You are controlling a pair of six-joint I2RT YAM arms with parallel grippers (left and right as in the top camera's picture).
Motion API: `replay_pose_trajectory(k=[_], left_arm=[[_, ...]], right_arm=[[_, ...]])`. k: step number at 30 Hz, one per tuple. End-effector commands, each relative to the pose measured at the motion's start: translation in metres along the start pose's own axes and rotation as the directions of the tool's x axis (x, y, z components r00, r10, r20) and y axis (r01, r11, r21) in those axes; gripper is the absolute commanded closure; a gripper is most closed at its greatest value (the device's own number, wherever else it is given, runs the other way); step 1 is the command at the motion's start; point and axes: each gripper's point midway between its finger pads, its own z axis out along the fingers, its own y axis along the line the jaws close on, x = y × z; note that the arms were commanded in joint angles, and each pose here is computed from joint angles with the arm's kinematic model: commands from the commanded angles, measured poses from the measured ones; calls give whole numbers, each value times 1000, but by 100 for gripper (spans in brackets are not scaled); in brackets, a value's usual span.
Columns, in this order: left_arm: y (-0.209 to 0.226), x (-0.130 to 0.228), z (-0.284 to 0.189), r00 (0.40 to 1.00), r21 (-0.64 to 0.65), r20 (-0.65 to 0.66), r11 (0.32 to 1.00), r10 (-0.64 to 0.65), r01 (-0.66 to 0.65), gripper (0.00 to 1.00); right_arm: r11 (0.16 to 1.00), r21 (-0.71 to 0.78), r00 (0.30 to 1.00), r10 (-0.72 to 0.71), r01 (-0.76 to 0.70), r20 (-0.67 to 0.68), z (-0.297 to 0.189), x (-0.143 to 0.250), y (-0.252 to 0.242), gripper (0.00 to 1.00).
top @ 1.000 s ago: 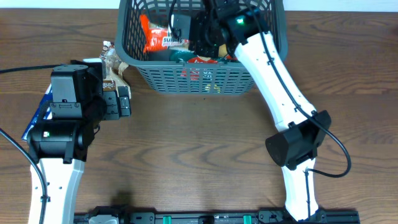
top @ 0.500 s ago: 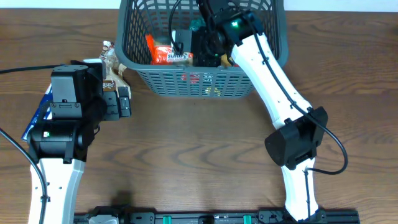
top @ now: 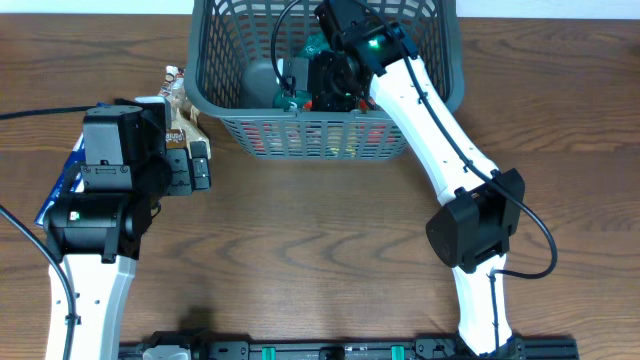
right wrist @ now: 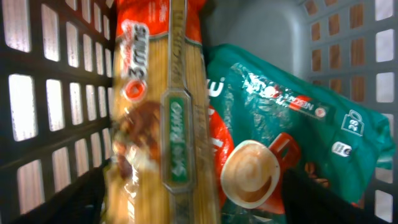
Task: Pack container
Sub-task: 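Lower the spaghetti into the basket and open the right gripper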
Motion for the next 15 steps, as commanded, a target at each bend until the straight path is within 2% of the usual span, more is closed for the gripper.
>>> replay_pose_trajectory(k=[1,2,4,7,10,13,15], left_arm=[[3,-5,-2,1000,-14,10,1000,3,-2,1],[3,-5,-2,1000,-14,10,1000,3,-2,1],[3,-5,-2,1000,-14,10,1000,3,-2,1],[3,-6,-2,1000,-14,13,1000,3,-2,1],[3,-6,-2,1000,-14,14,1000,4,-4,1],[3,-6,-3,1000,-14,15,1000,6,-5,2],[3,-9,-6,999,-14,26,1000,27,-27,1]], right_arm=[[1000,8,999,-10,10,31,-7,-8,-1,21],[1000,20,999,-3,2,38,-8,-10,-4,17],[996,71,997,49,-52,53,-11,-15,-16,1],[969,178,982,150,-169,119,-35,-31,-42,1],[925,278,955,203,-260,217,-80,-46,-69,1],[842,361,897,280,-401,343,-142,-49,-97,1],[758,392,832,349,-522,432,-187,-39,-114,1]])
